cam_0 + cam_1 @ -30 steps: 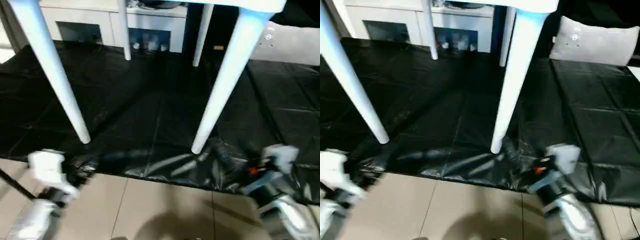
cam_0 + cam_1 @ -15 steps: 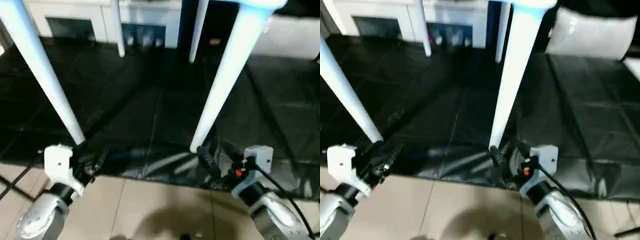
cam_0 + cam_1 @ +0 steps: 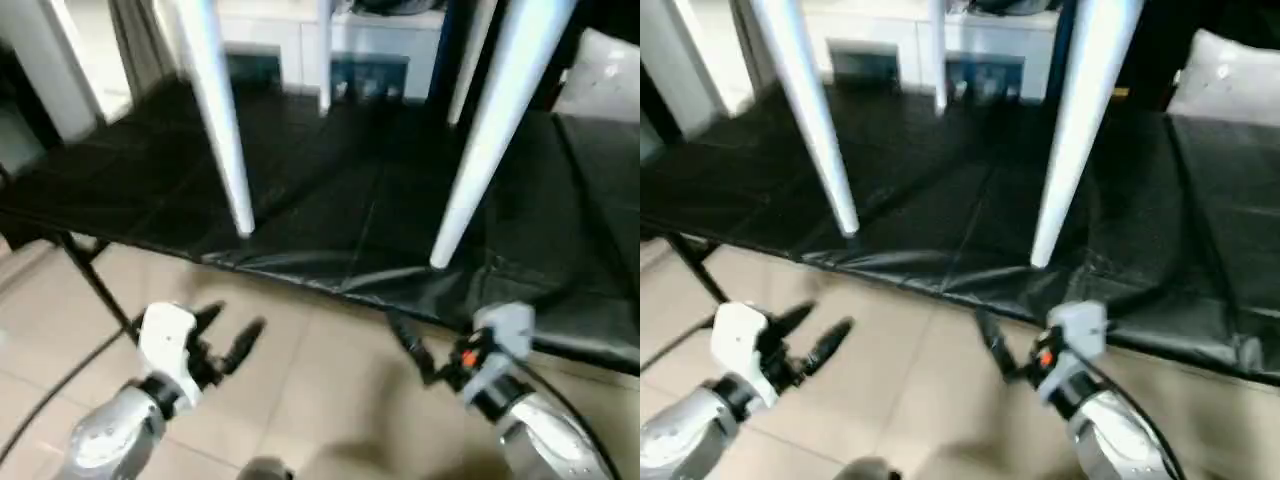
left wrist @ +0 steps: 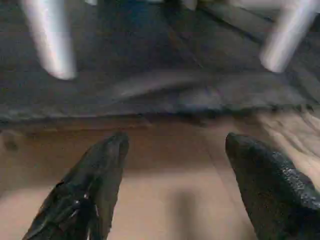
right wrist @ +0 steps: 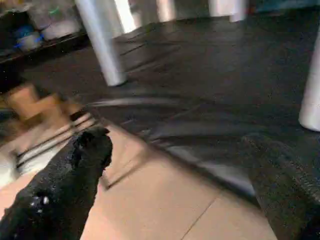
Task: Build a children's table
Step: Flip table
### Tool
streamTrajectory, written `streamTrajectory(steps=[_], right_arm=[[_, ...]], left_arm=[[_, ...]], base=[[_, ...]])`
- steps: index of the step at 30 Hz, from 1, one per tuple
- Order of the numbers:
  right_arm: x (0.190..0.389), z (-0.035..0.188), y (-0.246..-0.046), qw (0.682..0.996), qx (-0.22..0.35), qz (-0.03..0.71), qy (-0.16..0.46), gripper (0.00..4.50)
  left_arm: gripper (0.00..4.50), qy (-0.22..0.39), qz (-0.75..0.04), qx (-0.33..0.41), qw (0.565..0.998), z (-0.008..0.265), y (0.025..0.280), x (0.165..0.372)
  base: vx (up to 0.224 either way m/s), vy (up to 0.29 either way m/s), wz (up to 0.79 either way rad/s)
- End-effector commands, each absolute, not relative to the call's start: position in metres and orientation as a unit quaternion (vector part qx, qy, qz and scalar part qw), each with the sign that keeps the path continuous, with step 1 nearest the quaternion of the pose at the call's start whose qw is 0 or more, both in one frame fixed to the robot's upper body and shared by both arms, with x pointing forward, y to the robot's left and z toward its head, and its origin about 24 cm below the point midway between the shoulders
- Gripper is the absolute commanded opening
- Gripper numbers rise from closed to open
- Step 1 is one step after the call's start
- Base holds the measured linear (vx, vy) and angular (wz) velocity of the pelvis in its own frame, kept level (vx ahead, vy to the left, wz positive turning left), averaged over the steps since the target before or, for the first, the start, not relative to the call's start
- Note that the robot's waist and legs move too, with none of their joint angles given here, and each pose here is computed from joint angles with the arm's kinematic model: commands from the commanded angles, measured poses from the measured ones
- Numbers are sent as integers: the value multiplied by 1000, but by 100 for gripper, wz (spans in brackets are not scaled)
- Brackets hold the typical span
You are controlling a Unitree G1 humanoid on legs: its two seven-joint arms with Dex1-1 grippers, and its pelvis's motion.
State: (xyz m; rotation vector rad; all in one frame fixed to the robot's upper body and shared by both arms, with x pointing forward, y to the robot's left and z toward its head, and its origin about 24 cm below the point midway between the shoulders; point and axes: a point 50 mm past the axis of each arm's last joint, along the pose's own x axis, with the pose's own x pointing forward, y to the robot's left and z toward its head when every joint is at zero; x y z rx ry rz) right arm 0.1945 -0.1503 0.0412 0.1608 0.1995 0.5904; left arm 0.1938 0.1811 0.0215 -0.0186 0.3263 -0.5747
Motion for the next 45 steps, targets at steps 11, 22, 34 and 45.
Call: streamTrajectory(steps=[11, 22, 34, 45], right_arm=[[189, -77, -145, 862, 48, 328, 383, 450], [157, -147, -157, 826, 48, 84, 555, 450], [149, -157, -153, 803, 24, 49, 593, 450], [148, -157, -153, 799, 19, 62, 597, 450]], left_arm=[[446, 382, -150, -75, 909, -104, 181, 192], [446, 512, -31, -83, 855, -145, 173, 164], [446, 532, -45, -43, 844, -150, 167, 164], [446, 543, -34, -45, 838, -152, 170, 161]], base=[[-12, 23, -3], [31, 5, 1], [0, 0, 0], [0, 0, 0]])
